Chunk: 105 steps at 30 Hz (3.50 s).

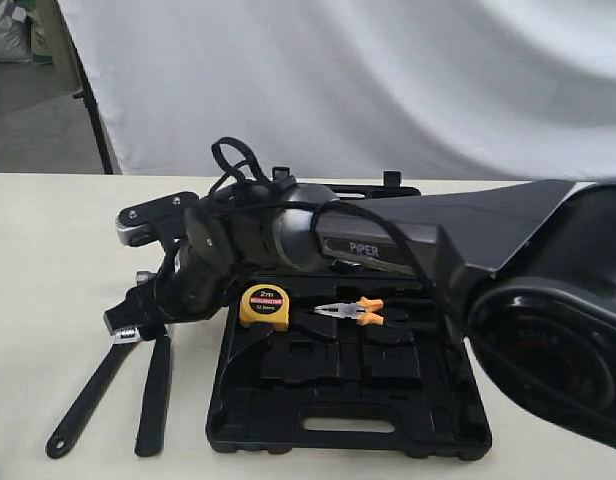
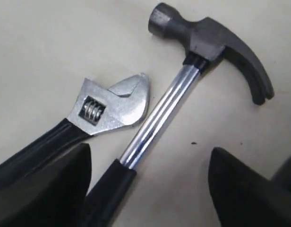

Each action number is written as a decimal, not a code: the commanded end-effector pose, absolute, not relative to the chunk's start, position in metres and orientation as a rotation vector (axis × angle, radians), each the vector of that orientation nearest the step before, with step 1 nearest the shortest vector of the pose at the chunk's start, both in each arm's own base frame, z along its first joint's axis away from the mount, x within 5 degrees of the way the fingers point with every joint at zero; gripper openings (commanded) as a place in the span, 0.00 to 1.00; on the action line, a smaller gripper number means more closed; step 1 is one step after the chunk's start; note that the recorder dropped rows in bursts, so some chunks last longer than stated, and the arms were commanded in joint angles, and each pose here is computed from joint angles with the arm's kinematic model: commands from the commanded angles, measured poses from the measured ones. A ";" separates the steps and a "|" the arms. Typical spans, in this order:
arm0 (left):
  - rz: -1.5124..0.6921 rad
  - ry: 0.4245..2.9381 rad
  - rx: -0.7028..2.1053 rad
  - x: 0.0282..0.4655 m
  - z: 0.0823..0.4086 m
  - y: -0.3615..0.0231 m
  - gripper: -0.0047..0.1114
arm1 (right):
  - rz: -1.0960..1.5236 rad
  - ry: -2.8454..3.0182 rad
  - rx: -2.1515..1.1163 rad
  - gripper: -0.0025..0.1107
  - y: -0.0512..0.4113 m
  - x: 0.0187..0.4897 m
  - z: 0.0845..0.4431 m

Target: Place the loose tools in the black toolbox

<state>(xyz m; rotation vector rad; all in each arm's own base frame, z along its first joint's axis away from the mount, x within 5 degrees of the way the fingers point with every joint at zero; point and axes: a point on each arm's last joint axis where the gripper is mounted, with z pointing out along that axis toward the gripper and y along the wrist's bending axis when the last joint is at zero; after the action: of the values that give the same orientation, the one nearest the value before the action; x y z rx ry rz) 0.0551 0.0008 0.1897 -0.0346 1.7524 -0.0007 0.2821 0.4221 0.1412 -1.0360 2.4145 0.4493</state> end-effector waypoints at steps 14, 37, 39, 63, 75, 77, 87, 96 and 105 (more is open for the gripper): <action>-0.007 1.753 -0.047 0.055 0.189 0.001 0.05 | 0.277 2.429 -1.305 0.02 0.441 0.262 0.107; -0.007 1.753 -0.047 0.055 0.189 0.001 0.05 | 0.366 2.342 -1.243 0.02 0.435 0.272 0.210; -0.007 1.753 -0.047 0.055 0.189 0.001 0.05 | 0.331 2.373 -1.273 0.02 0.429 0.273 0.210; -0.005 1.753 -0.046 0.055 0.189 0.001 0.05 | 0.054 2.568 -1.425 0.02 0.394 0.271 0.169; -0.005 1.753 -0.046 0.055 0.189 0.001 0.05 | -0.184 2.541 -1.153 0.02 0.395 0.272 0.173; -0.005 1.753 -0.046 0.055 0.189 0.001 0.05 | -0.181 2.540 -1.157 0.02 0.397 0.271 0.173; -0.005 1.753 -0.046 0.055 0.189 0.001 0.05 | -0.174 2.578 -1.297 0.02 0.394 0.263 0.172; -0.005 1.753 -0.046 0.055 0.189 0.001 0.05 | -0.206 2.616 -1.376 0.02 0.390 0.258 0.170; -0.005 1.753 -0.046 0.055 0.189 0.001 0.05 | -0.341 2.597 -1.186 0.02 0.387 0.264 0.173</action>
<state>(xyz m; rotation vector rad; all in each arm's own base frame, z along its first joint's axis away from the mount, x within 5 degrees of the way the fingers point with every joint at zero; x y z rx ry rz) 0.0551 0.0008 0.1897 -0.0346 1.7524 -0.0007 0.2607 0.3904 0.1651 -1.2535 2.6321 -0.2686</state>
